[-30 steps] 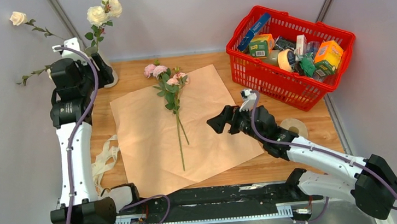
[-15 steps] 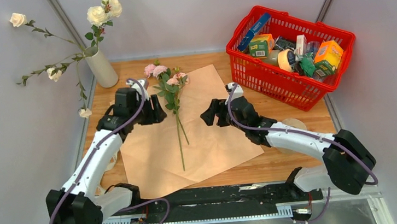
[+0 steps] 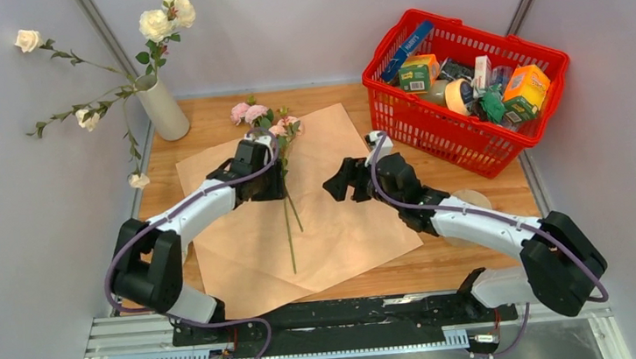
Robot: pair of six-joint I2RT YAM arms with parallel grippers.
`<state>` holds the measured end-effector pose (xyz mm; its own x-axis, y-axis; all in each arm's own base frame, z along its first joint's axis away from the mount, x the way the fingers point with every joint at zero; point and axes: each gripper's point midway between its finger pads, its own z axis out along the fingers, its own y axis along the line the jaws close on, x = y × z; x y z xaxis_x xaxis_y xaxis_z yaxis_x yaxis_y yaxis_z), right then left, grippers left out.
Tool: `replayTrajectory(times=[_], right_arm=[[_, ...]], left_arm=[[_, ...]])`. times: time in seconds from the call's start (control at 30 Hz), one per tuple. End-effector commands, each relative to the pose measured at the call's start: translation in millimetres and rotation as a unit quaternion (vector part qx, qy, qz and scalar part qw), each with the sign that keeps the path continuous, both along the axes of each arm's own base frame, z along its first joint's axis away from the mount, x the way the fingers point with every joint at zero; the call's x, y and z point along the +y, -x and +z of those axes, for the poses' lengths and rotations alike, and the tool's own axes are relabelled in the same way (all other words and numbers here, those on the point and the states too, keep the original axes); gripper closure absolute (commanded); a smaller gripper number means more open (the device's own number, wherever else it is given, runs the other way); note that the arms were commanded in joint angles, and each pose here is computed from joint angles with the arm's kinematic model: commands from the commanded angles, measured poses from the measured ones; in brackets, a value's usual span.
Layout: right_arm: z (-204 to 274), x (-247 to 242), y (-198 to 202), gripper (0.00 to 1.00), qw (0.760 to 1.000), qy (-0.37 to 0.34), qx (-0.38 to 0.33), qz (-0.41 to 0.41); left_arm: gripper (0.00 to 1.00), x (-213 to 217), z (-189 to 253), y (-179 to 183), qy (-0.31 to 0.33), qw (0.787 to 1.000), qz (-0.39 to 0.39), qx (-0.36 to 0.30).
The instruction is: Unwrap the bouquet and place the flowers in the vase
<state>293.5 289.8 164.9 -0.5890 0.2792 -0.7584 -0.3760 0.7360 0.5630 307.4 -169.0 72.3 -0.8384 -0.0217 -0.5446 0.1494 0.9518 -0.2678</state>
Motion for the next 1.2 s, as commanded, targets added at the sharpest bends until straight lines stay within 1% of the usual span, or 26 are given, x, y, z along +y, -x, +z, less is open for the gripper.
replayTrajectory(times=[0.0,0.1,0.13,0.2,0.3,0.43,0.57,0.77,1.17], right_arm=[[19.7,0.3,11.6,0.19,0.999,-0.029,-0.034,0.025],[20.1,-6.1,14.5,0.19,0.998,-0.021,-0.046,0.024],[22.1,-7.7,14.9,0.19,0.998,-0.018,-0.051,0.024],[26.0,-10.0,16.5,0.19,0.998,-0.017,-0.059,0.025],[30.6,-12.3,21.7,0.19,0.997,-0.021,-0.065,0.030],[35.6,-17.0,28.3,0.19,0.996,-0.026,-0.074,0.034],[40.3,-22.3,31.1,0.18,0.996,-0.025,-0.085,0.031],[49.2,-28.8,36.4,0.18,0.995,-0.030,-0.093,0.028],[58.0,-36.4,41.5,0.17,0.994,-0.037,-0.104,0.020]], left_arm=[[0.46,-6.2,33.3,-58.6,-0.024,0.996,0.031,-0.081],[0.48,-9.4,30.1,-69.2,-0.031,0.995,0.036,-0.082],[0.48,-13.1,29.8,-70.8,-0.023,0.996,0.034,-0.082],[0.50,-17.8,24.6,-71.7,-0.015,0.996,0.035,-0.076],[0.53,-18.4,12.1,-70.9,-0.021,0.997,0.039,-0.061],[0.55,-26.0,-4.0,-66.6,-0.016,0.998,0.032,-0.048],[0.57,-32.0,-17.3,-64.3,-0.034,0.999,0.024,-0.034],[0.60,-26.3,-24.6,-67.9,-0.064,0.997,0.028,-0.027],[0.69,-23.3,-33.8,-67.2,-0.087,0.996,0.022,-0.019]])
